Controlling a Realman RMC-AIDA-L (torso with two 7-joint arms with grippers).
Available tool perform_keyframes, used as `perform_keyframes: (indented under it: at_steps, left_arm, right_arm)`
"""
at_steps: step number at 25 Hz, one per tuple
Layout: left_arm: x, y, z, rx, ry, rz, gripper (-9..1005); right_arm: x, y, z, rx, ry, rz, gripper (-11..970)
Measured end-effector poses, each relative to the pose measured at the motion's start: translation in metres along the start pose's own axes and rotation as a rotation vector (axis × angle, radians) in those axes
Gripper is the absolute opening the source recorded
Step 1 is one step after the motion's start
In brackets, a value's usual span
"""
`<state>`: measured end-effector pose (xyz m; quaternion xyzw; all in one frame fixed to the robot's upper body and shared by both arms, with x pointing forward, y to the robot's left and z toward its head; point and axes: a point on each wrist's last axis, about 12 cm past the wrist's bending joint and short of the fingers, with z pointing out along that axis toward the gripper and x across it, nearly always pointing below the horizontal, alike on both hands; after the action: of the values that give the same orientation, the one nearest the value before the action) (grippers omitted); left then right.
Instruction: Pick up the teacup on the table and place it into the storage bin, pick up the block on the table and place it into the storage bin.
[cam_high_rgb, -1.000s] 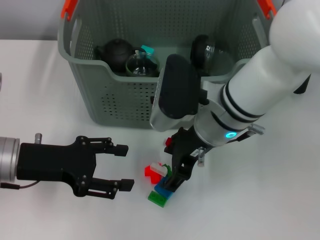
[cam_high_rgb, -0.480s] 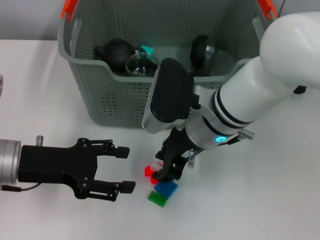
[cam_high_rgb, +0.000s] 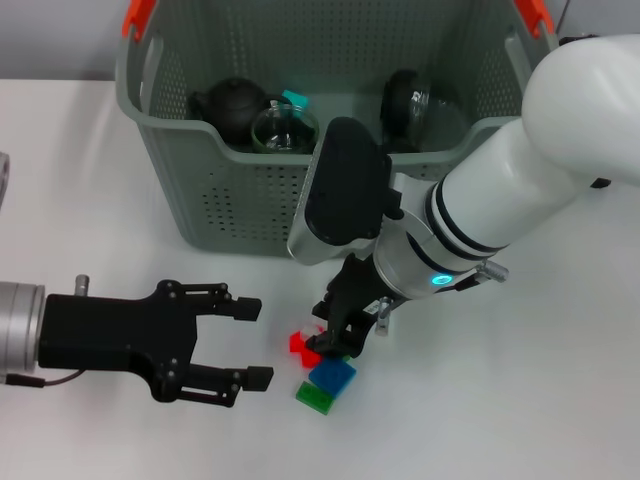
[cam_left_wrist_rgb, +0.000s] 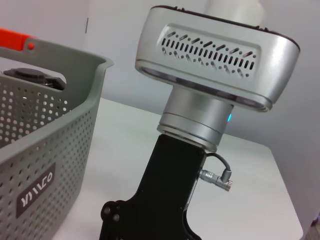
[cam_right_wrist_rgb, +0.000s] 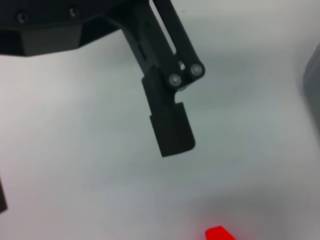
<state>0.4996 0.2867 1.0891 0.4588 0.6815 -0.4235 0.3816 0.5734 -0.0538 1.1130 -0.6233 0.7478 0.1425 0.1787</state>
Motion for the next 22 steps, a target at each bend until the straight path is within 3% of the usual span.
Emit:
perform_keyframes:
  at_steps: [14, 19, 22]
  left_arm:
    - [0.0011, -0.0007, 0.0015, 0.004, -0.002, -0.006, 811]
    - [0.0014, -0.0008, 0.0014, 0.004, -0.004, -0.008, 811]
    - [0.0019, -0.0012, 0.0011, 0.004, -0.004, -0.01, 811]
  right_arm:
    - [0.0009, 0.0069, 0.006, -0.015, 0.013, -0.022, 403]
    - [-0.0005, 0.0065, 0.0041, -0.014, 0.008, -0.024, 187]
    - [-0.0012, 0.0054, 0.002, -0.013, 0.005, -0.024, 174]
